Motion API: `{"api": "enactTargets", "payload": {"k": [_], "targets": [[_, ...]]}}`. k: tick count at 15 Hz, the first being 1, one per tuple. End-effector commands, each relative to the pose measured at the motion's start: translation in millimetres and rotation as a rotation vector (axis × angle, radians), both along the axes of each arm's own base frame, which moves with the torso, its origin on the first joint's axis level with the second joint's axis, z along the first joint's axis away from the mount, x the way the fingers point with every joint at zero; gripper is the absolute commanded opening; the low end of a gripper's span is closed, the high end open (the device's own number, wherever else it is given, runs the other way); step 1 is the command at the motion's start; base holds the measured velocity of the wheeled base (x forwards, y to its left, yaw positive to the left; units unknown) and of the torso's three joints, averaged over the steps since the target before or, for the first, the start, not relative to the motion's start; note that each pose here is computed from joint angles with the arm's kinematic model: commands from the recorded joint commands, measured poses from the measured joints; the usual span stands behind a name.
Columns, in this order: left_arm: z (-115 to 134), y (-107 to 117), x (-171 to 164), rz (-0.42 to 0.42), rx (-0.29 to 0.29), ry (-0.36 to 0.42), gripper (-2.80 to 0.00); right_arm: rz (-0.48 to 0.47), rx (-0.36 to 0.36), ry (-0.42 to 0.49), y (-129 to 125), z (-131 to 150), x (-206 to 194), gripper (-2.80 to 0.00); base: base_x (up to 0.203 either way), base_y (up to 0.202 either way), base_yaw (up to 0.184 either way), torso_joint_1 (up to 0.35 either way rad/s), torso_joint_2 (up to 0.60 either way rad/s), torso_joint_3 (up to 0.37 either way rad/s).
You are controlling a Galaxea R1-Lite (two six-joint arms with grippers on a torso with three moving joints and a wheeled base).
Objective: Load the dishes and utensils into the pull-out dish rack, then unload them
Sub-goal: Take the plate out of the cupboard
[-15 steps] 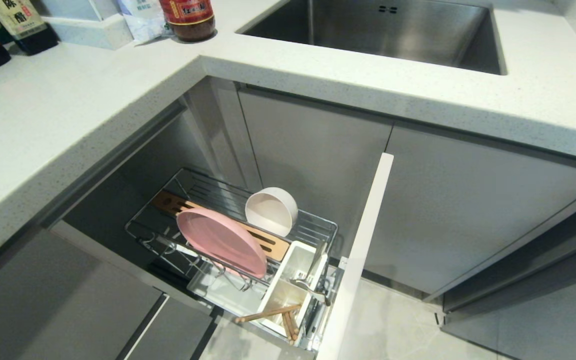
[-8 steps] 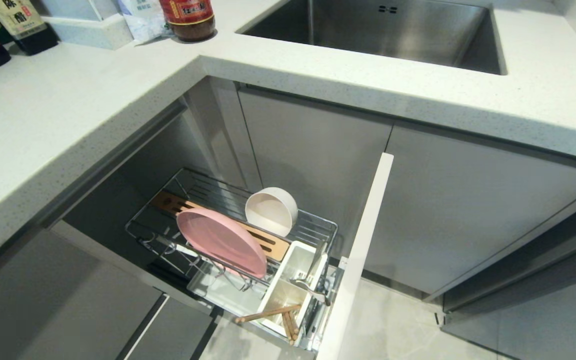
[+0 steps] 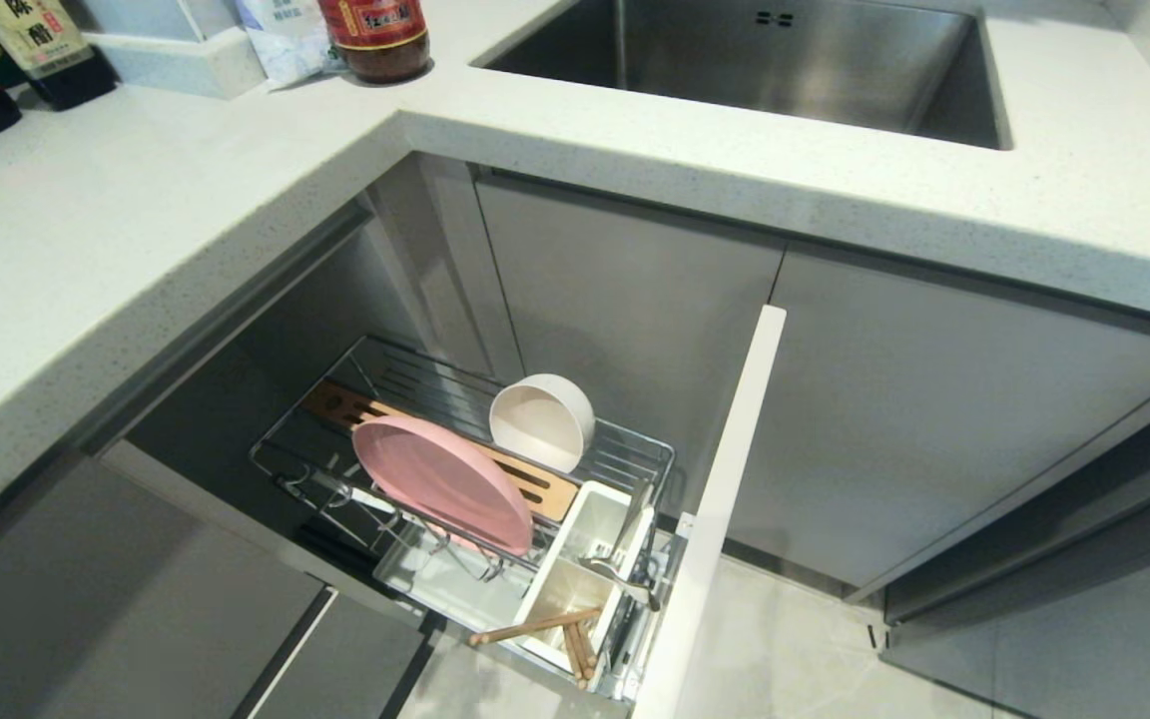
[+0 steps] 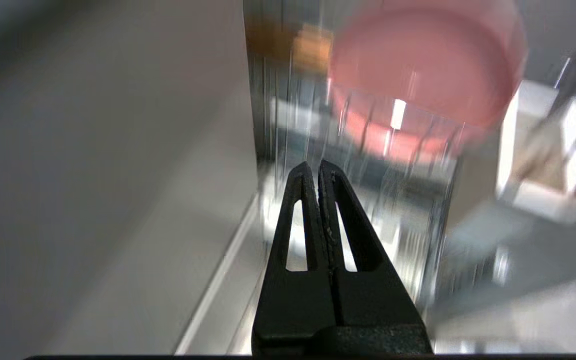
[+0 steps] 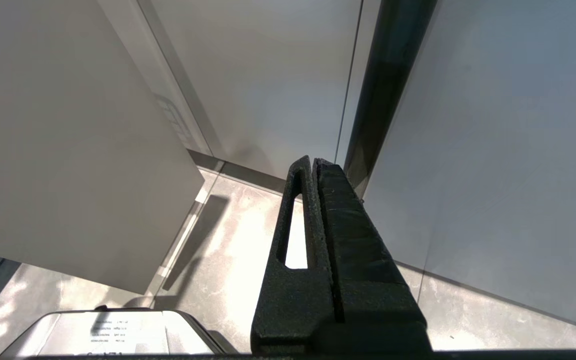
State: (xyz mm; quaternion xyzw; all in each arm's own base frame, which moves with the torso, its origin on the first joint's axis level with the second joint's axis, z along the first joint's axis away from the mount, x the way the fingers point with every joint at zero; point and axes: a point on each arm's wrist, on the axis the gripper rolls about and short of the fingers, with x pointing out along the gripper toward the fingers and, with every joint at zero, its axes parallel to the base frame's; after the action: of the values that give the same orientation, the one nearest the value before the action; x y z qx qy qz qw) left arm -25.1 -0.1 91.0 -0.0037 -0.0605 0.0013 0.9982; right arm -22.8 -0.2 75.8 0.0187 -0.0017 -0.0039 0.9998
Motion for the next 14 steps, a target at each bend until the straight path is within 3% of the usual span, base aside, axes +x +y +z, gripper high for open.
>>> {"api": "enactTargets", "payload": {"k": [1,4,6,10,11,12,14], "targets": [[20,0,-7,-0.001,-0.003,-0.102,-2.8,0.0,0.0,0.0,0,0,0,-2.8,0.0,0.0,0.0,0.0,0.0,0.0],[94,-1,-43,-0.023,0.004,-0.311,-2.8,0.0,0.0,0.0,0,0,0,-2.8,0.0,0.0,0.0,0.0,0.0,0.0],[149,-1,-72,-0.035,0.017,-0.388,-2.8,0.0,0.0,0.0,0,0,0,-2.8,0.0,0.0,0.0,0.0,0.0,0.0],[255,-4,-48,-0.013,0.054,-0.338,-2.8,0.0,0.0,0.0,0,0,0,-2.8,0.0,0.0,0.0,0.0,0.0,0.0],[278,-4,-36,0.014,0.022,-0.347,-2.8,0.0,0.001,0.0,0,0,0,-2.8,0.0,0.0,0.0,0.0,0.0,0.0],[303,-4,-22,0.044,-0.05,-0.374,-2.8,0.0,0.0,0.0,0,0,0,-2.8,0.0,0.0,0.0,0.0,0.0,0.0],[336,0,5,0.106,-0.24,-0.415,-2.8,0.0,0.0,0.0,0,0,0,-2.8,0.0,0.0,0.0,0.0,0.0,0.0]]}}
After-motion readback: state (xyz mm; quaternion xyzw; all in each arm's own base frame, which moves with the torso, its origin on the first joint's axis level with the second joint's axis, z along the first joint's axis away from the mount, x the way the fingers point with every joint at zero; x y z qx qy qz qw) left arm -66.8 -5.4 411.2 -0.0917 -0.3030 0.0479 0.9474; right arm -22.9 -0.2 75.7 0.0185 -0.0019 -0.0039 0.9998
